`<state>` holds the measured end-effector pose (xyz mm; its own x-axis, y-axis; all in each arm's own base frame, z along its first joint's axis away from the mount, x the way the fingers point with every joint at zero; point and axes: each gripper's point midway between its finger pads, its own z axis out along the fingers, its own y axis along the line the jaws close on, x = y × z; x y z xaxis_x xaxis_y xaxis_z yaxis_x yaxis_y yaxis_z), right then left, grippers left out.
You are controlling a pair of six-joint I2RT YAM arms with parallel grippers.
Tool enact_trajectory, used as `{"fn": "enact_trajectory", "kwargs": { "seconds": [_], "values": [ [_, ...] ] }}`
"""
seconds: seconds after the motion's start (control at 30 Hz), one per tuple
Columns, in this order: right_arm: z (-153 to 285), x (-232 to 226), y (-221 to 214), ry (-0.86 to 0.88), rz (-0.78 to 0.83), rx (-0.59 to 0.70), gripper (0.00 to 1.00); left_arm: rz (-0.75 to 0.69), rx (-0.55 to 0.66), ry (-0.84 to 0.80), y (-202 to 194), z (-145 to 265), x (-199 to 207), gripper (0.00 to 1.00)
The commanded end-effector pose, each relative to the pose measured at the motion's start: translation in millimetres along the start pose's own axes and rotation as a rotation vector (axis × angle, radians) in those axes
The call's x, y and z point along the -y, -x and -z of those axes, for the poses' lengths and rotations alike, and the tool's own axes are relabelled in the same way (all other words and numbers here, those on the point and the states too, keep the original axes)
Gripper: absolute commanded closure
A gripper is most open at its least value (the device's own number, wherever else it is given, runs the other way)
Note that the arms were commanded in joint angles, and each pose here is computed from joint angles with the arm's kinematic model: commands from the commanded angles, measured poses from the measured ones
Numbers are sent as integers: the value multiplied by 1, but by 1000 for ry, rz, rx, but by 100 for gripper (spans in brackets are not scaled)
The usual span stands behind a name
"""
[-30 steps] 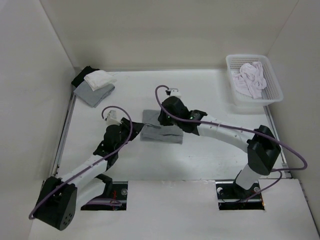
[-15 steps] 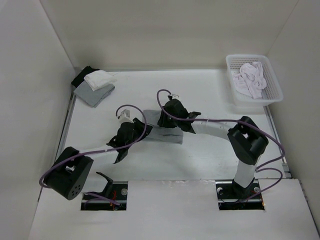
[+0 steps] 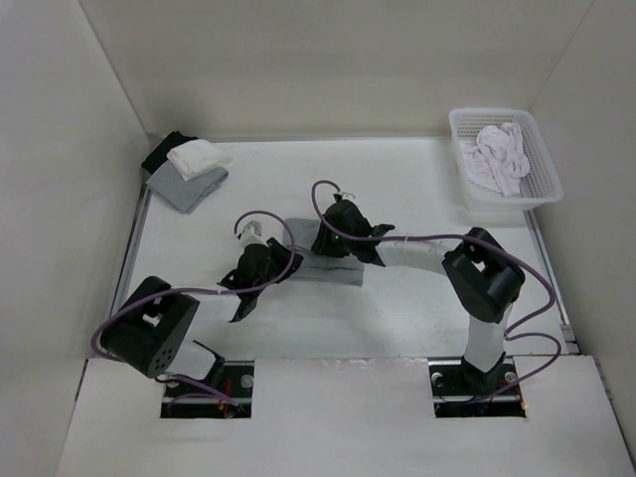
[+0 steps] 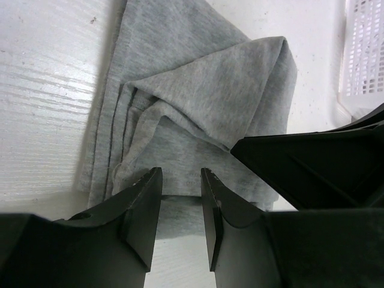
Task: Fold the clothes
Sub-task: Fold the tank top
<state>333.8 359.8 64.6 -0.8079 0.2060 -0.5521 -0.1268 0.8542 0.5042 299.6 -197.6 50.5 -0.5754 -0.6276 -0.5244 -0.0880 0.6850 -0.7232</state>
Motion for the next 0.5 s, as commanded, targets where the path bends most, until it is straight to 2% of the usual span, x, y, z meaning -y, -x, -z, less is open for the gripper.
{"fn": "enact_trajectory", "kwargs": {
  "seconds": [0.0,0.07,0.13,0.2,0.27,0.47],
  "values": [
    [-11,1,4,1,-25,21,66,-12,28,-31,5,-3,6,70],
    [-12,-2,7,8,-28,26,73,-12,26,-22,4,-3,2,70],
    [-13,-5,12,11,-26,34,74,-12,23,-18,3,-2,-1,70],
    [-14,-12,18,28,-21,39,84,-10,21,-20,1,-2,-1,70],
    [-13,-22,28,49,-15,56,88,-8,19,-15,1,-2,-3,71],
    [-14,-62,69,130,-15,124,92,-5,19,2,0,-1,-11,71]
  ]
}}
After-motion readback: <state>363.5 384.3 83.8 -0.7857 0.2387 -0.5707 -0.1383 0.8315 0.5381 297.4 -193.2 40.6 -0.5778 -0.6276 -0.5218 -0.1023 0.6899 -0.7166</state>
